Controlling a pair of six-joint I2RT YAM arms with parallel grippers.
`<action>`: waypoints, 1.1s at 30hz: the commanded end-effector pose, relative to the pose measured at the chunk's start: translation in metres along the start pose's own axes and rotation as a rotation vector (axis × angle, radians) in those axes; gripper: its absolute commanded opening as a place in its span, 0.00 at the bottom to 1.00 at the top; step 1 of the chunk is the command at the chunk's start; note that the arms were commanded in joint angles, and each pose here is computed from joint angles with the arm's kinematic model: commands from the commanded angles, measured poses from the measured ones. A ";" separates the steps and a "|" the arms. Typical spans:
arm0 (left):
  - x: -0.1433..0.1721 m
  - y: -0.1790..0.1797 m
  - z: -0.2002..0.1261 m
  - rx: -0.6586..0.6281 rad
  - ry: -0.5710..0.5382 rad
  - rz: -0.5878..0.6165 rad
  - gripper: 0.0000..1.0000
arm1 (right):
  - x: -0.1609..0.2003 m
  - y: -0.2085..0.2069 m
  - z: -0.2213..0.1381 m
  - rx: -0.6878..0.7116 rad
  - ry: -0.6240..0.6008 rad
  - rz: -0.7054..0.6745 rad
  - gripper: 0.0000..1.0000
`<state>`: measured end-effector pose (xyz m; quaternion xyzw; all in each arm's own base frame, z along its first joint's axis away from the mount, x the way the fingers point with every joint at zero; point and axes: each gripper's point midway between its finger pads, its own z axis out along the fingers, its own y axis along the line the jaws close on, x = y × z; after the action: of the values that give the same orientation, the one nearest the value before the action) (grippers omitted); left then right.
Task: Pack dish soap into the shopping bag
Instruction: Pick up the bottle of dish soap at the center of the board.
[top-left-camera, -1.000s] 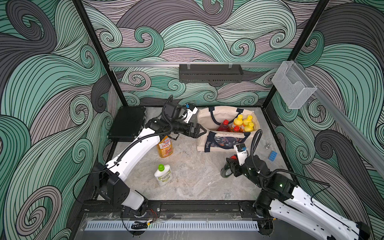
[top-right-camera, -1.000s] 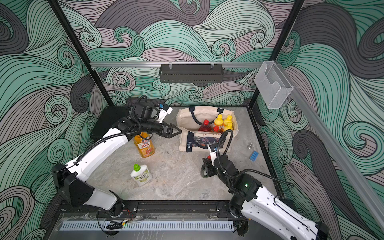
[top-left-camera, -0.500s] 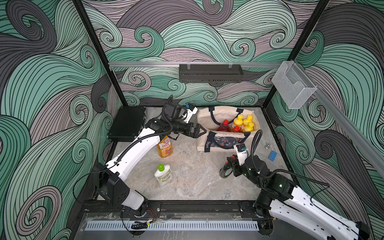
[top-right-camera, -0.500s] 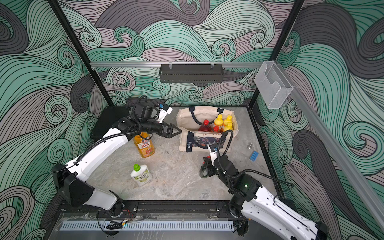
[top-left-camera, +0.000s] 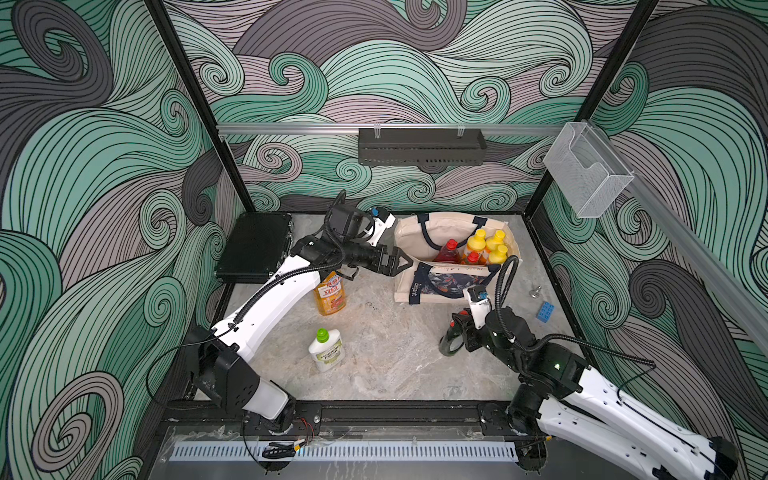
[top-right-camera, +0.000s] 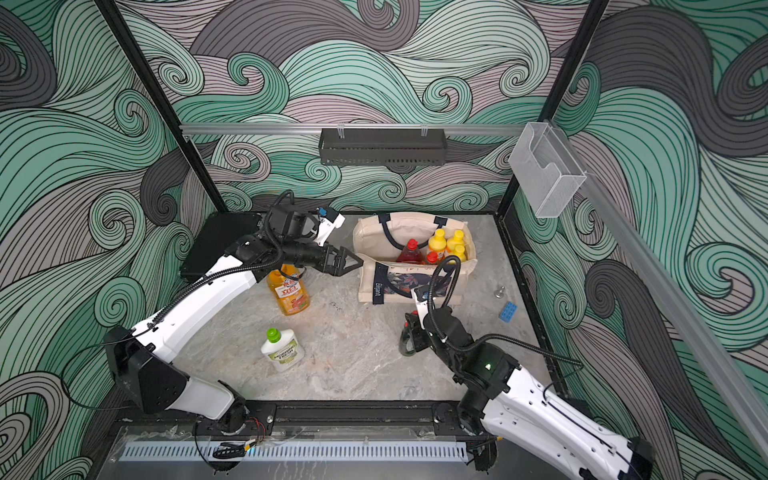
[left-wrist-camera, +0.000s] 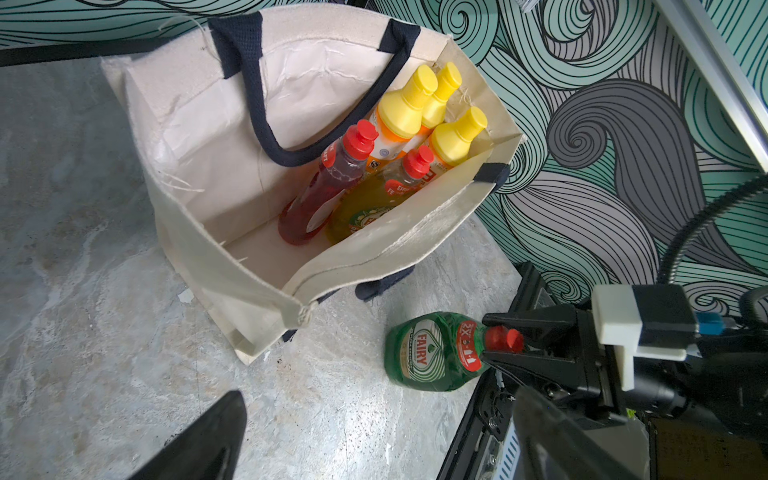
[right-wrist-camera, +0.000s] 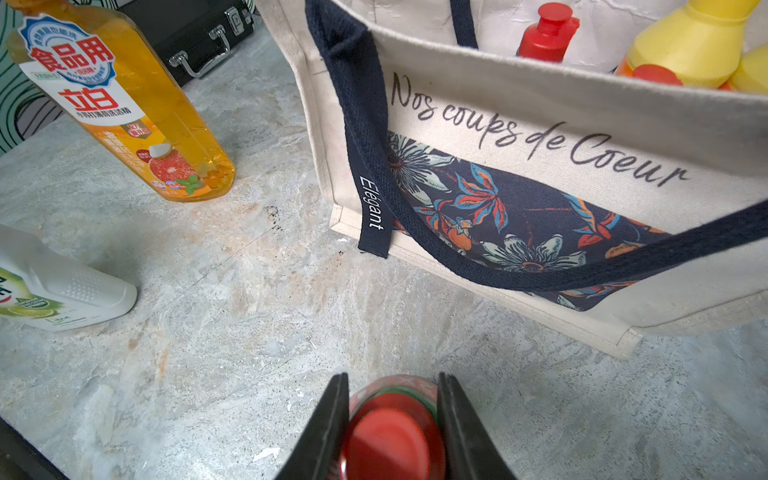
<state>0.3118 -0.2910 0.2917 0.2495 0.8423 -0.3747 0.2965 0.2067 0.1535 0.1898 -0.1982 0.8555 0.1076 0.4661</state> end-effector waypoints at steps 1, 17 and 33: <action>0.000 -0.001 0.005 -0.001 0.007 0.004 0.99 | -0.033 -0.006 -0.013 0.032 -0.091 -0.015 0.00; -0.004 0.020 0.013 -0.094 -0.027 -0.031 0.99 | -0.085 0.002 -0.033 0.007 -0.138 -0.053 0.00; -0.038 0.046 0.030 -0.198 -0.087 -0.052 0.99 | -0.155 0.013 -0.063 -0.033 -0.196 -0.111 0.00</action>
<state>0.3656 -0.2947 0.2568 0.1868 0.8761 -0.3146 0.3139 0.2229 0.1743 0.3051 -0.2530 0.8258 0.0925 0.4954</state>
